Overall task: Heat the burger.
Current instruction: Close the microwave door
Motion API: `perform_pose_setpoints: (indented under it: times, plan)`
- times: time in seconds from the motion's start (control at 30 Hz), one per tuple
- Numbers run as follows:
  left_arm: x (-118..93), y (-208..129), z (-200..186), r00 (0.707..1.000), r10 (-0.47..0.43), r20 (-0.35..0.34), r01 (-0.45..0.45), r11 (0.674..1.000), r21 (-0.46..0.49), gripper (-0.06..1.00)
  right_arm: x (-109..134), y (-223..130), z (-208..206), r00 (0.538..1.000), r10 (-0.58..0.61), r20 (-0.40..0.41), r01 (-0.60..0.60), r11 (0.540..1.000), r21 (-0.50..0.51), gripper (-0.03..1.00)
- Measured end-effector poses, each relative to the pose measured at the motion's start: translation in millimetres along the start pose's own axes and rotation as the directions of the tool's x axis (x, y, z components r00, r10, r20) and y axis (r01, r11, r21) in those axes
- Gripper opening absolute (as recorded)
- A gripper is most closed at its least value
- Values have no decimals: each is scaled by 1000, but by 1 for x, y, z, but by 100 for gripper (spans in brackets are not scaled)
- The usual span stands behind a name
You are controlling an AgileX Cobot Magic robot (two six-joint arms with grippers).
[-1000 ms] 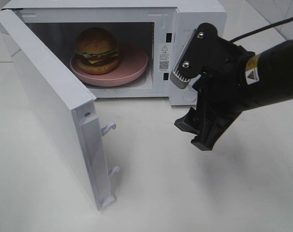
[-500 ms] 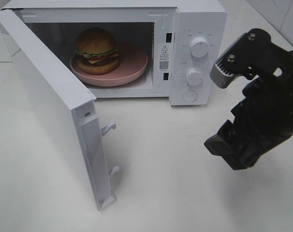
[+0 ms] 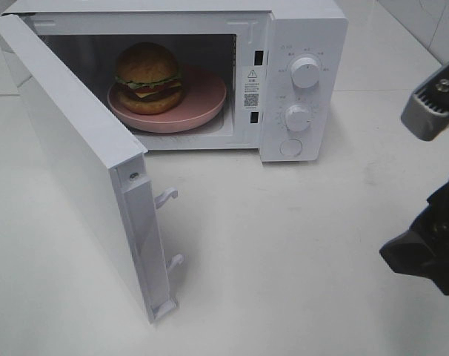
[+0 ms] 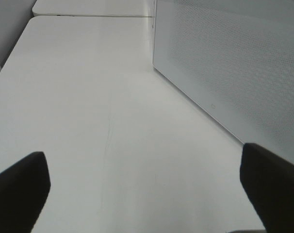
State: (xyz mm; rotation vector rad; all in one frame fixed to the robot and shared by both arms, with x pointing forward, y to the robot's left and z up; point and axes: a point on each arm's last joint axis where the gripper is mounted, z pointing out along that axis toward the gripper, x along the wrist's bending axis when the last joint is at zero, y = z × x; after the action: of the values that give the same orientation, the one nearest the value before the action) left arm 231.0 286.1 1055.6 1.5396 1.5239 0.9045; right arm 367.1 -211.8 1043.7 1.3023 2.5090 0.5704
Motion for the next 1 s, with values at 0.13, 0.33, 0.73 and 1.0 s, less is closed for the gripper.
perform_pose_setpoints:
  times: [0.13, 0.33, 0.73, 1.0]
  plan:
    - [0, 0, 0, 1000, 0, 0, 0, 1000, 0, 99, -1, -12, -16, 1000, 31, 2, -31, 999, -15, 77]
    - [0, 0, 0, 1000, 0, 0, 0, 1000, 0, 99, -2, -28, -38, 997, 80, -1, -80, 994, -73, 77]
    - [0, 0, 0, 1000, 0, 0, 0, 1000, 0, 99, -9, -57, -60, 981, 192, 7, -186, 959, -213, 77]
    - [0, 0, 0, 1000, 0, 0, 0, 1000, 0, 99, -15, -85, -59, 942, 328, 64, -296, 908, -298, 77]
